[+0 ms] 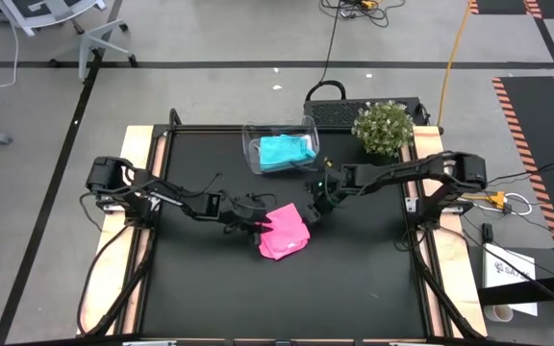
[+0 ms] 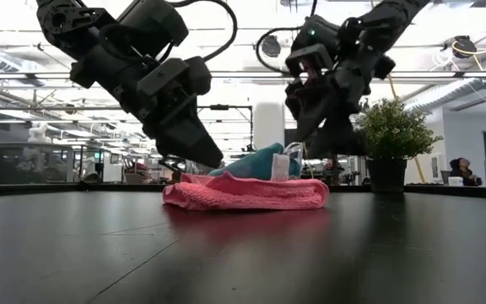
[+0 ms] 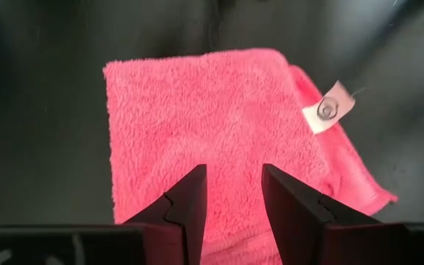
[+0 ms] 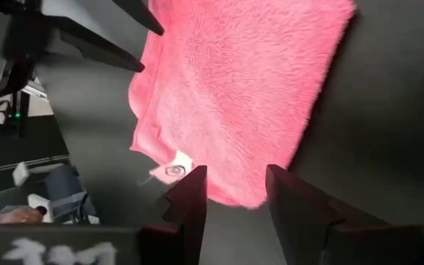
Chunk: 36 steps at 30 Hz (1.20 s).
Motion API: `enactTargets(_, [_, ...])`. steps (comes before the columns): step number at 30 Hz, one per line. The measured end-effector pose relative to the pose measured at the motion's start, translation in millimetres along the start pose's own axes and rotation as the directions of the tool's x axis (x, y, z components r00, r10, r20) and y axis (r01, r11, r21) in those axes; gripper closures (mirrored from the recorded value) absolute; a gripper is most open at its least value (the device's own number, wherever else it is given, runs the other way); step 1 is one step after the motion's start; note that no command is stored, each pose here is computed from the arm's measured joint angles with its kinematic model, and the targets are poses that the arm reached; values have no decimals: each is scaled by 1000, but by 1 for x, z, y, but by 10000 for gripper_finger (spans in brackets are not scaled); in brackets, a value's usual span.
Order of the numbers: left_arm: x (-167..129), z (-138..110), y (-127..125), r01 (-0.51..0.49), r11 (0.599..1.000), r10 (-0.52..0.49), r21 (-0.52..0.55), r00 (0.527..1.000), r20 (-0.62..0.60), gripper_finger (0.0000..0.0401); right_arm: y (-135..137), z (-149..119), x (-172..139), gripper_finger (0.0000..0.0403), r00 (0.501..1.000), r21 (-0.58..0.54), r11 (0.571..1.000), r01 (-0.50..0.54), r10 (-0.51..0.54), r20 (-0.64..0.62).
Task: Fold microfiber towels
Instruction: Put the pink microfiber towel into the transparent bin
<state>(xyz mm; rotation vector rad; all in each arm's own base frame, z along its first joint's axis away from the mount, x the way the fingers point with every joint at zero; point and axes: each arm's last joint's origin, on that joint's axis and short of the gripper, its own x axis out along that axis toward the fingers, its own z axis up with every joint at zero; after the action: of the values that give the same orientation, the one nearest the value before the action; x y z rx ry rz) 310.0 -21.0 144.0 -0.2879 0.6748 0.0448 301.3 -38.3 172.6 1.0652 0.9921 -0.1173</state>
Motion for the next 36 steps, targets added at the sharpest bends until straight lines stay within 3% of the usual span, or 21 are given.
enactTargets(9, [-1,-9,3,-44,998,40,-45,995,-95,268,-24,-6,34,273,997,39,998,51,-48,-61])
enactTargets(15, [-2,-18,7,-89,995,79,-47,980,-181,268,-25,0,51,273,999,7,1000,-25,26,-46])
enactTargets(24, [-2,-19,7,-104,993,92,-52,977,-192,268,-21,7,61,273,993,-26,993,-114,114,12])
enactTargets(36, [-2,-19,7,-107,992,94,-60,977,-192,268,-22,7,65,276,995,-71,996,-62,67,67])
